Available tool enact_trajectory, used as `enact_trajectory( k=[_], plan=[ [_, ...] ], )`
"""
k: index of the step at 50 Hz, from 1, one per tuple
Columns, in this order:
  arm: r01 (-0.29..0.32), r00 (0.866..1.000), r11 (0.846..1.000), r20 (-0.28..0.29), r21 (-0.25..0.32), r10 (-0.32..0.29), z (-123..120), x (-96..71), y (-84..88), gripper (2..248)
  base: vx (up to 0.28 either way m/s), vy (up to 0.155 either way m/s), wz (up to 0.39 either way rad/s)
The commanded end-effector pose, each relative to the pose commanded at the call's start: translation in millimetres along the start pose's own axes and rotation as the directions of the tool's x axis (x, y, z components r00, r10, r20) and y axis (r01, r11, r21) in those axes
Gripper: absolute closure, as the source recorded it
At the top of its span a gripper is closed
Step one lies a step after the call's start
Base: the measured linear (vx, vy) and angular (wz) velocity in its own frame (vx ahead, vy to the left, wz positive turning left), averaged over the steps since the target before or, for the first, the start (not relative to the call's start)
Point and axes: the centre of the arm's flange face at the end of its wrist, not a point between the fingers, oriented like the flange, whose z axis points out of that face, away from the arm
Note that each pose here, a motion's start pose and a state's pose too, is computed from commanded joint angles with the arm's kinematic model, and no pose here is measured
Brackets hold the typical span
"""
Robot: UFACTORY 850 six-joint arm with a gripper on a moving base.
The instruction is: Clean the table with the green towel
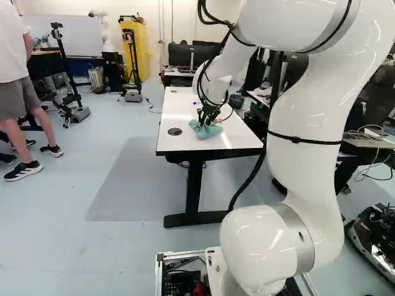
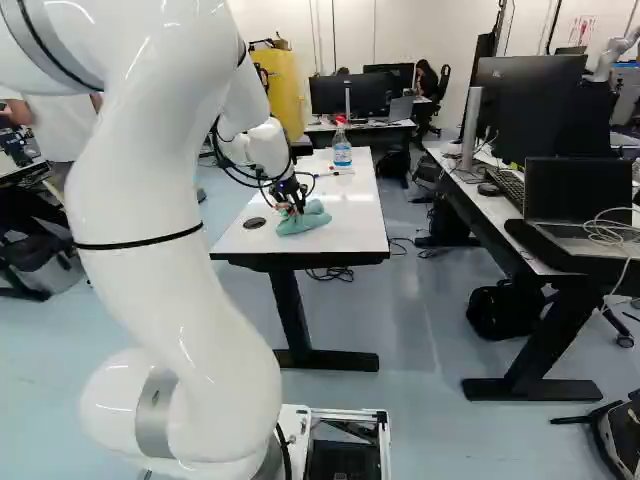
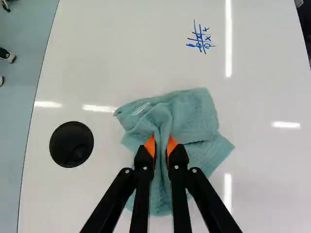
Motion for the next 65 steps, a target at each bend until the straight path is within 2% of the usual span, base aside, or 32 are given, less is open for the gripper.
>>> enact_trajectory(
  k=[15, 43, 65],
  plan=[
    [0.000, 1.000, 1.000, -0.030, 0.000, 0.000, -24.4, -3.5, -0.3, 202, 0.000, 0.000, 0.000],
    [-0.001, 1.000, 1.000, -0.014, -0.001, 0.001, -49.1, -45.2, 0.5, 202, 0.000, 0.000, 0.000],
    [-0.003, 1.000, 1.000, -0.024, -0.002, 0.003, -53.7, -43.7, 1.9, 202, 0.000, 0.000, 0.000]
  ],
)
